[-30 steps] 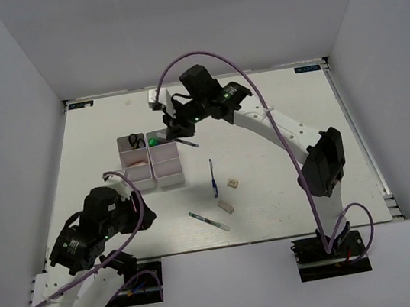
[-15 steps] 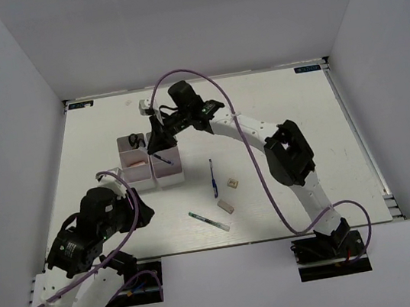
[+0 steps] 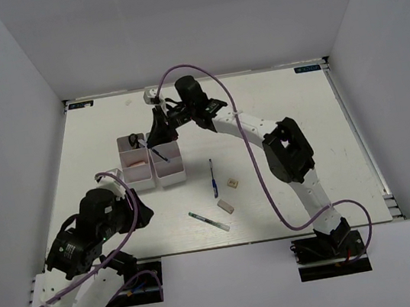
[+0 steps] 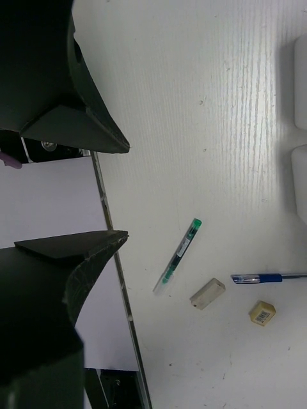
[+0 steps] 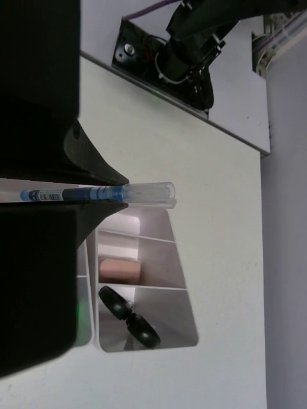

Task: Sort the stationery into containers
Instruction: Place the pen in the storage box.

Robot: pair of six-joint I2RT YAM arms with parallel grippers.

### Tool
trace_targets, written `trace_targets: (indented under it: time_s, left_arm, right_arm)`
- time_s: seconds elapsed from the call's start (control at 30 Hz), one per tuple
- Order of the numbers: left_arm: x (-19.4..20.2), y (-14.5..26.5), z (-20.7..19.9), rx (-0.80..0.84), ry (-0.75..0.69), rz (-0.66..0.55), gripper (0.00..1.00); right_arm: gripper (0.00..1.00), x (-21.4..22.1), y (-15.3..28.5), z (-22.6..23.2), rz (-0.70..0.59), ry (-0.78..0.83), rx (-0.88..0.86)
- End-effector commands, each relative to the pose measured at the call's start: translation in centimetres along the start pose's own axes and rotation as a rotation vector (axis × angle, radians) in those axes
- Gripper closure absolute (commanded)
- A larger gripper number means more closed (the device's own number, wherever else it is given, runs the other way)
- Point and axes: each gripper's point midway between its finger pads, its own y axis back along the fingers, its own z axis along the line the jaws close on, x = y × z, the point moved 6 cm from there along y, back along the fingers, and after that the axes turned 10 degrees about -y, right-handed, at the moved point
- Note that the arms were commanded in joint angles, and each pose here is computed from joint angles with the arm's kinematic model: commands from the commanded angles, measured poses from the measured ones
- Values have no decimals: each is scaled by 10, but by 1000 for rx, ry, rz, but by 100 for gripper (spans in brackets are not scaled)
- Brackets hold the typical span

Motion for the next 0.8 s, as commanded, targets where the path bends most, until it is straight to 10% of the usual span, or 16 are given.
trace_targets:
  time_s: [0.0, 0.7, 0.77]
  left_arm:
    - [2, 2, 1, -2, -6, 0, 38]
    - [3, -5, -1, 15, 7, -1, 40]
    - [4, -8, -1, 13, 15, 5, 40]
  right_arm:
    - [100, -40, 8, 30, -72, 37, -81]
    - [100, -11, 34, -22, 8, 121, 172]
    - [71, -6, 34, -20, 18, 112, 156]
